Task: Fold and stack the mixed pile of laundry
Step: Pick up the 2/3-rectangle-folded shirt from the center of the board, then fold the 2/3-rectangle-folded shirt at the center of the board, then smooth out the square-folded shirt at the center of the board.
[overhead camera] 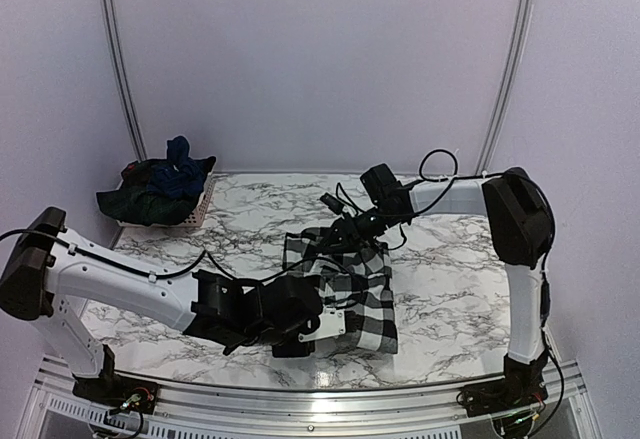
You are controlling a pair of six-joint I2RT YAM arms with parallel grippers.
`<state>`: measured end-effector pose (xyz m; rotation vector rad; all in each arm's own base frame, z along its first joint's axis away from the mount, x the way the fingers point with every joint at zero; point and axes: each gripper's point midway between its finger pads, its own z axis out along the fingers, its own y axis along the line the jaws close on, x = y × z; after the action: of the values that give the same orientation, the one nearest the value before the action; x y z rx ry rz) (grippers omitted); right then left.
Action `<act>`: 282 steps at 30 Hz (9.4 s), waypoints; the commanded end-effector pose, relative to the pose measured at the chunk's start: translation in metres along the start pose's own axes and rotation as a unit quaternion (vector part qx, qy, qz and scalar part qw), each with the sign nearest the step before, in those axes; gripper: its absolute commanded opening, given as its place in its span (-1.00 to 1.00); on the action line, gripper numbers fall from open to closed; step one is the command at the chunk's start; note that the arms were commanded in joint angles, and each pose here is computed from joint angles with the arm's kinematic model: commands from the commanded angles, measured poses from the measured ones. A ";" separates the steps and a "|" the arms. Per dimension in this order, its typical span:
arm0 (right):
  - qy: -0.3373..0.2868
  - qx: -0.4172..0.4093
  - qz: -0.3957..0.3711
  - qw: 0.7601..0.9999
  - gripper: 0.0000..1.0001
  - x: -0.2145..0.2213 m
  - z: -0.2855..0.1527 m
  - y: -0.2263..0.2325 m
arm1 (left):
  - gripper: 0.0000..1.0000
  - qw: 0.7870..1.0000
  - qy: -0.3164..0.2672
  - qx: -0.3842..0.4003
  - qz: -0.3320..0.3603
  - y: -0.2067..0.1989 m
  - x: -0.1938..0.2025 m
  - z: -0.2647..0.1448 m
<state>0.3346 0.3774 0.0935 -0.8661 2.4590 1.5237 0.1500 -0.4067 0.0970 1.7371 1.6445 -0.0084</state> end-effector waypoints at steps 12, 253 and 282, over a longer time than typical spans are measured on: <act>0.134 -0.035 -0.009 0.990 -0.44 0.131 0.077 0.024 | -1.00 0.987 -0.002 0.100 -0.129 0.019 -0.044 -0.058; -0.153 -0.090 0.061 0.982 0.68 -0.036 -0.097 0.024 | 0.98 0.692 -0.134 0.184 -0.685 0.213 0.058 0.053; -0.145 -0.127 0.121 0.974 0.72 0.027 -0.099 0.017 | 0.98 0.663 -0.141 0.245 -0.693 0.137 0.045 0.040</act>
<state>0.2911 0.2827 0.0933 -0.2352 2.3423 2.0205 0.2835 -0.3694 0.0771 0.1223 2.4244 -1.5622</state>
